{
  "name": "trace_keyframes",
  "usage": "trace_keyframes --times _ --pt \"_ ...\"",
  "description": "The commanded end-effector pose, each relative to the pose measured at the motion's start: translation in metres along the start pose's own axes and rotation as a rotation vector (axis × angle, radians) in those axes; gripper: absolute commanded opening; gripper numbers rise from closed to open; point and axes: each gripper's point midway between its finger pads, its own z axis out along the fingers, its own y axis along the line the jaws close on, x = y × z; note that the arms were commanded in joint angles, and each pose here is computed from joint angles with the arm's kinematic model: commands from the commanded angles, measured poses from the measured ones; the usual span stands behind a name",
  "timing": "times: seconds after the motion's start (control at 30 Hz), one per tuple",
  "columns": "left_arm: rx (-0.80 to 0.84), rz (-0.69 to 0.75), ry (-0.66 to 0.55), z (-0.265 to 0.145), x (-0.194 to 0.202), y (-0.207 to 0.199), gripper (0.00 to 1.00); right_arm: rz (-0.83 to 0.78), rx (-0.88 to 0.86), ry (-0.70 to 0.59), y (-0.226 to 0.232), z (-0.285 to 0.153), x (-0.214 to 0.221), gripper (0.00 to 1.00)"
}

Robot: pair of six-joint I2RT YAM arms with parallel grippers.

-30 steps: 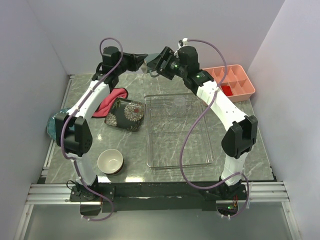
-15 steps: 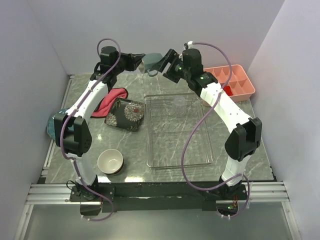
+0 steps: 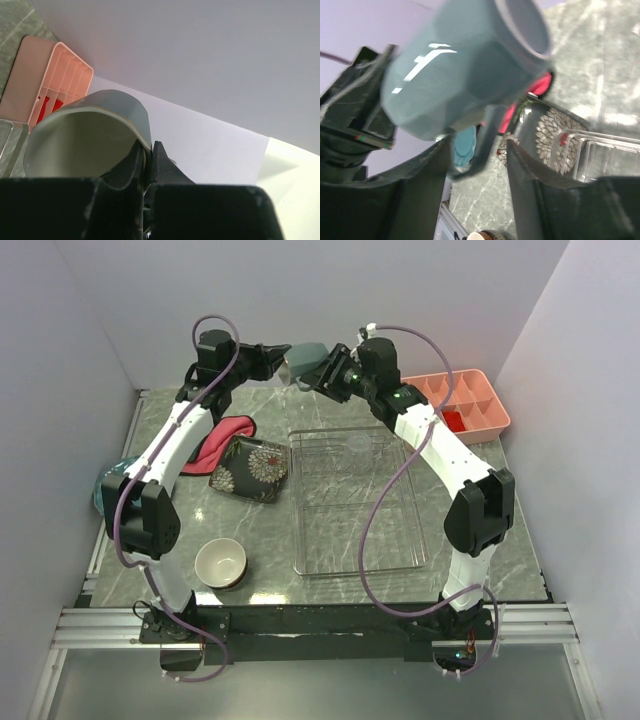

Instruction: Load the mixed dishes into the dish rack

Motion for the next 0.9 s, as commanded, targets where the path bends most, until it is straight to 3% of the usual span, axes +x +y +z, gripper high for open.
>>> trace_keyframes --times 0.0,0.2,0.37,0.4,0.43,0.57,0.77,0.8,0.87 --pt "0.22 0.012 0.085 -0.046 0.04 -0.084 0.01 -0.079 -0.175 -0.068 0.053 -0.011 -0.026 0.48" --pt "0.156 0.001 0.088 -0.042 0.043 -0.061 0.01 -0.126 -0.191 -0.098 0.058 -0.016 -0.037 0.43" --pt "0.126 0.044 0.066 -0.035 0.034 -0.039 0.01 -0.224 -0.243 -0.112 0.065 -0.024 -0.045 0.22" --pt "0.135 0.062 0.065 -0.034 0.034 -0.036 0.01 -0.26 -0.274 -0.098 0.068 -0.026 -0.043 0.16" --pt "0.122 0.081 0.053 -0.032 0.03 -0.03 0.01 -0.299 -0.263 -0.11 0.066 -0.026 -0.046 0.0" --pt "0.067 0.151 0.013 -0.022 0.012 0.008 0.01 -0.372 -0.23 -0.101 0.05 -0.022 -0.049 0.0" --pt "0.052 0.293 -0.039 -0.018 -0.01 0.029 0.24 -0.406 -0.093 -0.123 0.021 -0.023 -0.061 0.0" --pt "0.055 0.316 -0.044 -0.018 -0.012 0.028 0.35 -0.405 -0.073 -0.135 0.02 -0.025 -0.064 0.0" --pt "0.072 0.346 -0.052 -0.021 -0.015 0.019 0.47 -0.414 -0.038 -0.175 0.02 -0.033 -0.074 0.0"
